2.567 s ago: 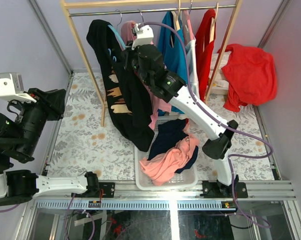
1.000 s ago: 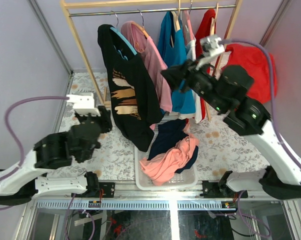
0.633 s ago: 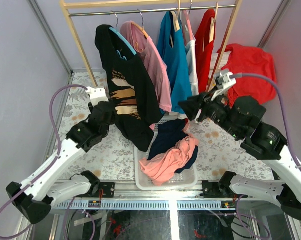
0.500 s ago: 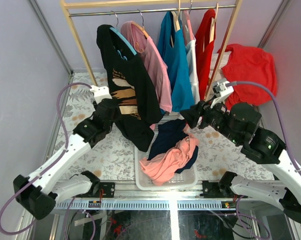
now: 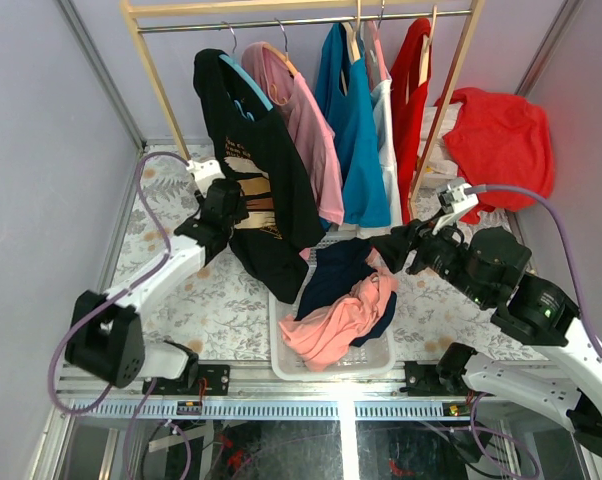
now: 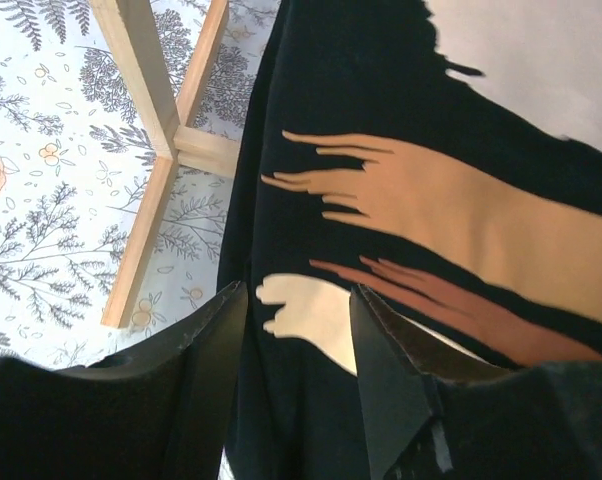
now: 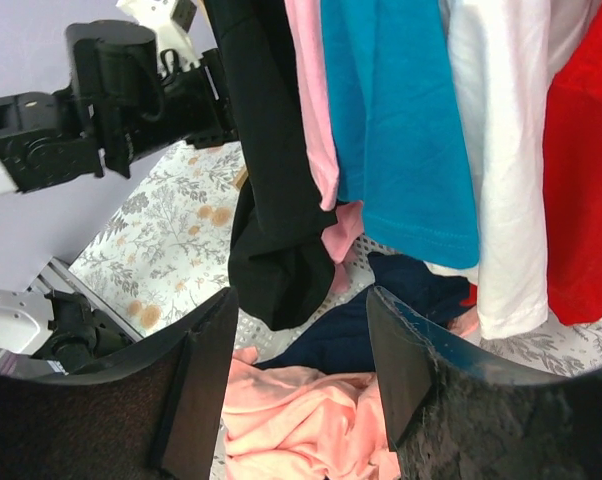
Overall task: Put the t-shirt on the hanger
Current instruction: Place the T-shirt at the clothesline.
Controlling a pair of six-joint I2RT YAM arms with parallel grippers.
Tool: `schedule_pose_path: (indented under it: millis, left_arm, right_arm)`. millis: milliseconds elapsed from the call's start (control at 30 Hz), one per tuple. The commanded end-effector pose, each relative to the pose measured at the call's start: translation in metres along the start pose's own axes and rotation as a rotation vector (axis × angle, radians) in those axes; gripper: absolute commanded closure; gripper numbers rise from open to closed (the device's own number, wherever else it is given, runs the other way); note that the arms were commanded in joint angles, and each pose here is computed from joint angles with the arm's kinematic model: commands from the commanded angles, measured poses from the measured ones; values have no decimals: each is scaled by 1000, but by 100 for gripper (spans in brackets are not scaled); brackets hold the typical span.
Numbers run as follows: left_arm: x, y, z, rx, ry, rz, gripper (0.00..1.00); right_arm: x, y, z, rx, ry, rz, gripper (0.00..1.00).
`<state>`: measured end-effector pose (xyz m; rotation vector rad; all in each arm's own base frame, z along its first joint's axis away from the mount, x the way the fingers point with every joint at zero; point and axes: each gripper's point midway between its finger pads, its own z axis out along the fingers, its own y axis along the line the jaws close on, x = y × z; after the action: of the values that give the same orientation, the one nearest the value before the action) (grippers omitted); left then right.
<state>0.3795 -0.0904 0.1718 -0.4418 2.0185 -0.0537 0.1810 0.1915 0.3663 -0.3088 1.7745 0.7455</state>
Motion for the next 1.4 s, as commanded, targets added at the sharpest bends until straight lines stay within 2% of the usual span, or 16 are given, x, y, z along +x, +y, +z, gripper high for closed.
schedule_pose_path:
  millis: [0, 233, 667, 867, 1167, 1367]
  left_arm:
    - [-31, -19, 29, 34, -89, -81, 56]
    - [-38, -23, 79, -9, -100, -78, 58]
    - [-78, -72, 166, 19, -150, -64, 60]
    - [-85, -77, 199, 23, -165, -59, 60]
    - [-118, -83, 219, 48, -241, -73, 60]
    - [-140, -89, 216, 86, -284, -59, 60]
  right_arm:
    - [2, -9, 0, 35, -29, 27, 39]
    - [19, -15, 4, 47, -12, 39, 38]
    - [29, -27, 5, 86, -4, -11, 35]
    - [40, -32, 14, 105, 13, -35, 34]
    - [47, -36, 20, 119, 32, -53, 33]
    - [49, -37, 19, 125, 30, -51, 33]
